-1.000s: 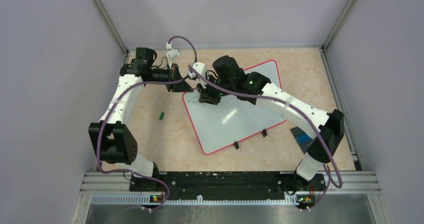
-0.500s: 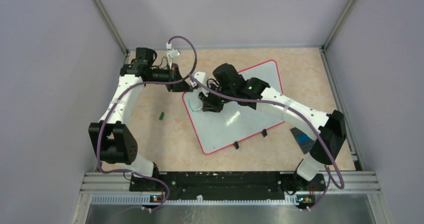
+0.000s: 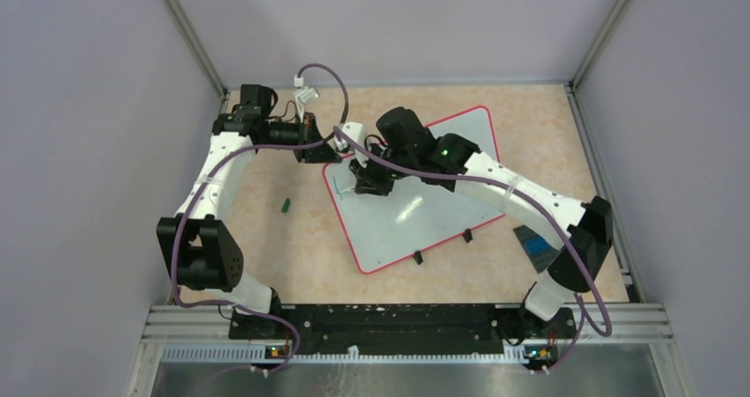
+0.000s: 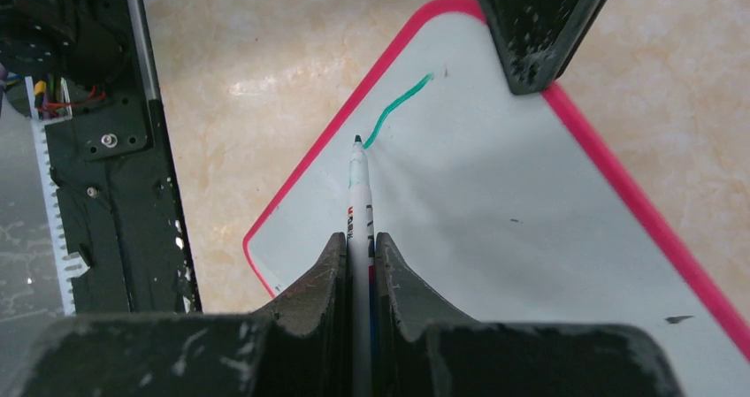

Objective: Write a sentence on the whiteboard

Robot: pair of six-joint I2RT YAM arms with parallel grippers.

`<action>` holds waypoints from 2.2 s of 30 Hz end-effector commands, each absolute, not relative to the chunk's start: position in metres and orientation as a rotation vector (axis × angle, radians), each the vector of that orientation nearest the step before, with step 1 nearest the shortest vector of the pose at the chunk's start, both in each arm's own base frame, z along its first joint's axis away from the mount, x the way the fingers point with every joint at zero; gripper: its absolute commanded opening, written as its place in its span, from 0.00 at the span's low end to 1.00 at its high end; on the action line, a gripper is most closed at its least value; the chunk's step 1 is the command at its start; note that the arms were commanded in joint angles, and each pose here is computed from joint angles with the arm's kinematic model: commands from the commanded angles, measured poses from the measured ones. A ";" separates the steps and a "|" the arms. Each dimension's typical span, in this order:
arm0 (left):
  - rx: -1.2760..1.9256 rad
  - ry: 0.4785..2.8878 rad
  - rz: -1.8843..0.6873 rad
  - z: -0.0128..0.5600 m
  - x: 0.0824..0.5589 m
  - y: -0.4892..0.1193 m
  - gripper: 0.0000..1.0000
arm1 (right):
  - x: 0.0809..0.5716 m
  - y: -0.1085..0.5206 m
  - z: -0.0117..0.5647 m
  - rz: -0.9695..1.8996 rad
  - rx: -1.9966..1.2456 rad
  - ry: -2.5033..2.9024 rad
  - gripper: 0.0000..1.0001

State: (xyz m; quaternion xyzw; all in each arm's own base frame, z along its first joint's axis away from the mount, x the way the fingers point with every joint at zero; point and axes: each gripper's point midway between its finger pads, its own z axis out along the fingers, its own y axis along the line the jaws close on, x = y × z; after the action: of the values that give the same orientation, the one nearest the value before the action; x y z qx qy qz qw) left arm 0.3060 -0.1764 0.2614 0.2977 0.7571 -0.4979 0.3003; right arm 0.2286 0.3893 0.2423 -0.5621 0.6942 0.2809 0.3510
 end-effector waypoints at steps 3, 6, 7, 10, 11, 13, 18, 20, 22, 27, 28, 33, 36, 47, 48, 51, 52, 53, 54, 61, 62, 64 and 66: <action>0.813 1.982 -1.358 0.267 0.295 -0.182 0.00 | 0.240 0.402 0.308 0.734 -1.336 1.652 0.00; 0.813 1.984 -1.353 0.268 0.295 -0.182 0.00 | 0.245 0.403 0.305 0.715 -1.320 1.663 0.00; 0.812 1.986 -1.352 0.267 0.295 -0.181 0.00 | 0.247 0.403 0.305 0.710 -1.314 1.668 0.00; 0.812 1.984 -1.354 0.267 0.294 -0.182 0.00 | 0.251 0.404 0.303 0.690 -1.300 1.677 0.00; 0.812 1.983 -1.353 0.268 0.294 -0.182 0.00 | 0.253 0.404 0.302 0.682 -1.296 1.680 0.00; 0.811 1.984 -1.353 0.268 0.294 -0.182 0.00 | 0.255 0.404 0.303 0.677 -1.287 1.680 0.00; 0.812 1.986 -1.348 0.267 0.294 -0.181 0.00 | 0.257 0.407 0.302 0.683 -1.292 1.678 0.00; 0.813 1.983 -1.349 0.267 0.294 -0.181 0.00 | 0.256 0.409 0.301 0.690 -1.298 1.680 0.00; 0.814 1.984 -1.346 0.267 0.294 -0.181 0.00 | 0.256 0.409 0.299 0.696 -1.304 1.682 0.00; 0.813 1.986 -1.343 0.267 0.293 -0.181 0.00 | 0.258 0.410 0.295 0.680 -1.307 1.694 0.00; 0.812 1.987 -1.343 0.267 0.293 -0.181 0.00 | 0.259 0.409 0.294 0.672 -1.303 1.698 0.00; 0.810 1.989 -1.339 0.267 0.294 -0.181 0.00 | 0.266 0.400 0.293 0.650 -1.278 1.719 0.00; 0.810 1.989 -1.338 0.267 0.294 -0.181 0.00 | 0.267 0.392 0.289 0.638 -1.271 1.735 0.00; 0.801 1.996 -1.336 0.266 0.296 -0.181 0.00 | 0.264 0.372 0.272 0.600 -1.277 1.776 0.00; 0.802 1.995 -1.335 0.266 0.296 -0.181 0.00 | 0.264 0.370 0.271 0.596 -1.276 1.780 0.00; 0.800 1.997 -1.334 0.265 0.296 -0.181 0.00 | 0.262 0.366 0.268 0.592 -1.282 1.786 0.00; 0.798 1.999 -1.336 0.264 0.296 -0.181 0.00 | 0.261 0.365 0.266 0.593 -1.287 1.789 0.00; 0.798 1.997 -1.337 0.265 0.297 -0.181 0.00 | 0.259 0.365 0.264 0.596 -1.292 1.791 0.00; 0.801 1.994 -1.335 0.265 0.297 -0.181 0.00 | 0.259 0.365 0.262 0.598 -1.297 1.794 0.00; 0.799 1.994 -1.337 0.266 0.297 -0.181 0.00 | 0.243 0.372 0.249 0.650 -1.348 1.803 0.00; 0.798 1.995 -1.337 0.266 0.297 -0.181 0.00 | 0.240 0.374 0.248 0.656 -1.357 1.800 0.00; 0.799 1.994 -1.337 0.265 0.297 -0.181 0.00 | 0.236 0.379 0.245 0.667 -1.373 1.798 0.00; 0.799 1.996 -1.335 0.265 0.297 -0.181 0.00 | 0.234 0.382 0.245 0.673 -1.378 1.794 0.00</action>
State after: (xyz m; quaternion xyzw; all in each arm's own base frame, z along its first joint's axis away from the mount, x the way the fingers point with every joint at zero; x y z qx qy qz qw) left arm 0.3082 -0.1760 0.2586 0.2987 0.7578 -0.4934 0.3051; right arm 0.2392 0.3763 0.2357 -0.5376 0.7134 0.2567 0.3690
